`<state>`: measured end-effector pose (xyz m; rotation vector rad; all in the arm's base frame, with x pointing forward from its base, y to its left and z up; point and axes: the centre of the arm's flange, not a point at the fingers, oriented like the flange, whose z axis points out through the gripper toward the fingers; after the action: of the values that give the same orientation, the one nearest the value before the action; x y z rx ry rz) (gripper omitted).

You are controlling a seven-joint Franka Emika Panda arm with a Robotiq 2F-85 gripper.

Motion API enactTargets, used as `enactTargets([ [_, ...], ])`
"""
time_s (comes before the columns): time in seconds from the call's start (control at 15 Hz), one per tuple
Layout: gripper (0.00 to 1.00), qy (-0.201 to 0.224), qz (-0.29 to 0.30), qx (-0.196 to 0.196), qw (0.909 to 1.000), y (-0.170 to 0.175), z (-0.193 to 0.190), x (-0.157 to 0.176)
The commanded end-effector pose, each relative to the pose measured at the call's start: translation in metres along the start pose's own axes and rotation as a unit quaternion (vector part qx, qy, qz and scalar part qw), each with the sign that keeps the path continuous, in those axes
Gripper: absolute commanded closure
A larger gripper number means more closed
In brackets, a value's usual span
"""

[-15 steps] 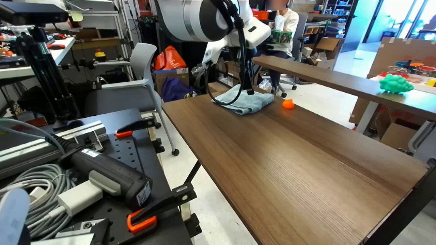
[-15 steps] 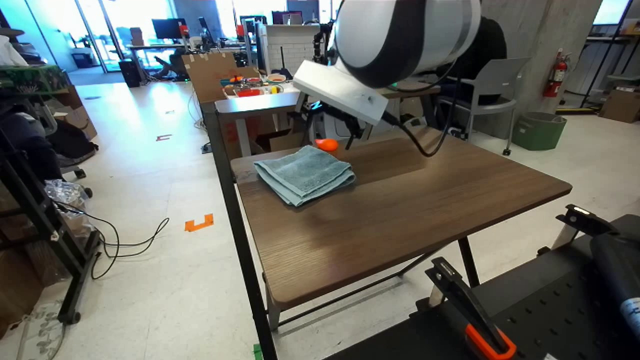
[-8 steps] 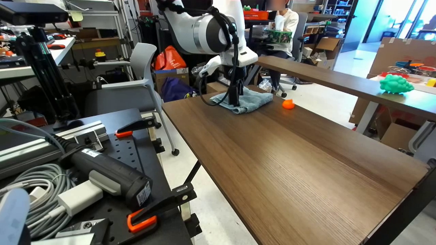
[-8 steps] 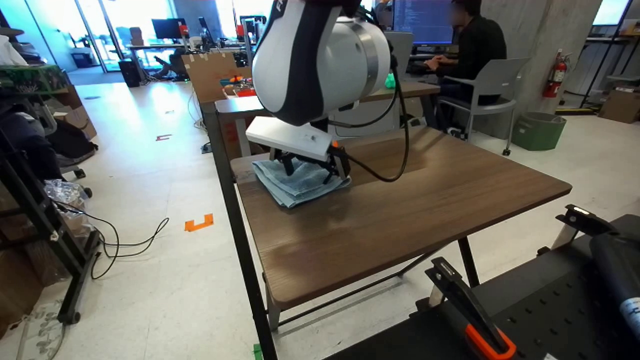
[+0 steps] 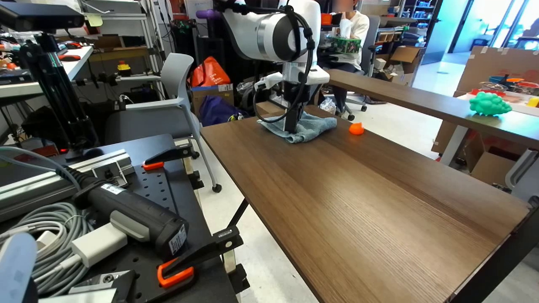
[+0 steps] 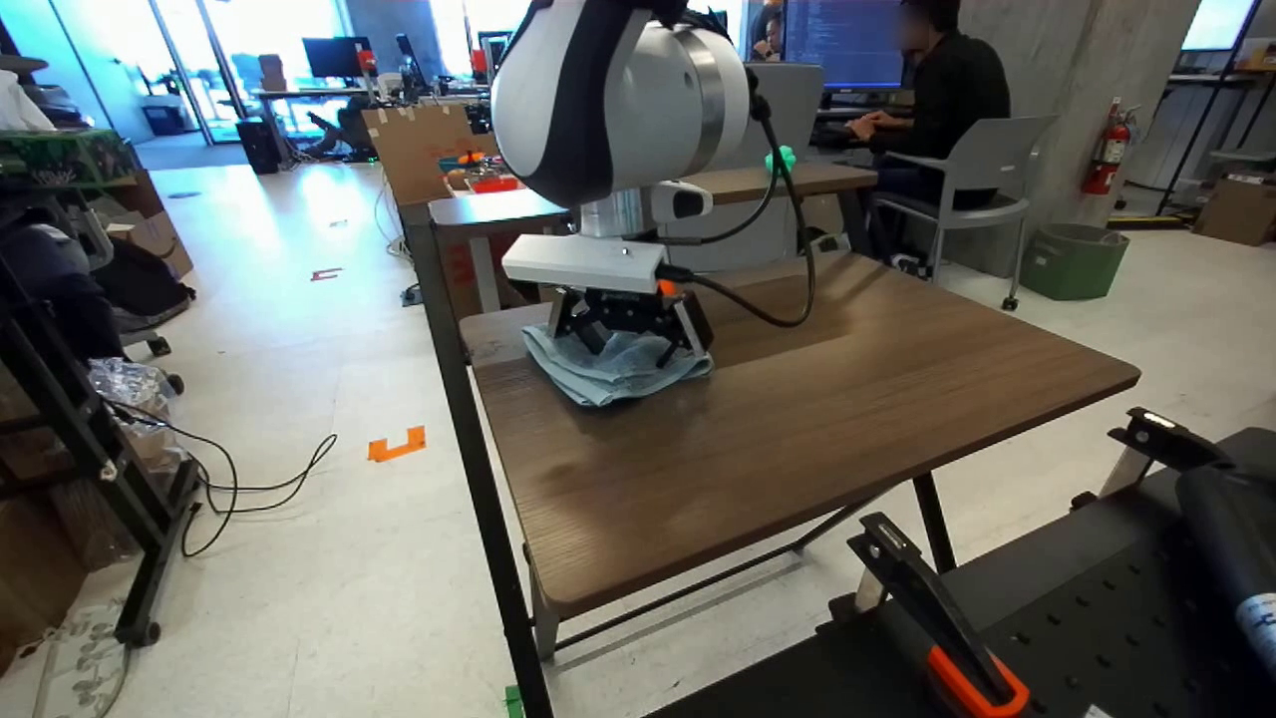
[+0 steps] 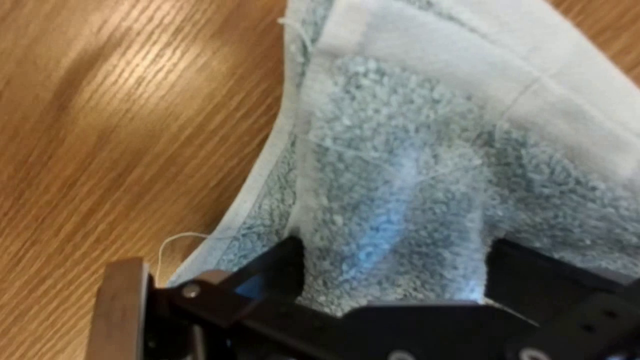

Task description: Wipe the table

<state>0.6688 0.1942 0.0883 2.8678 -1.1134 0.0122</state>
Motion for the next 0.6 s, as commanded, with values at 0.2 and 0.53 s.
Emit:
enactTargets([
  [0.2, 0.0, -0.005, 0.0, -0.003, 1.0, -0.001, 0.004, 0.003],
  [0.53, 0.0, 0.02, -0.038, -0.021, 0.9989, -0.011, 0.03, -0.036],
])
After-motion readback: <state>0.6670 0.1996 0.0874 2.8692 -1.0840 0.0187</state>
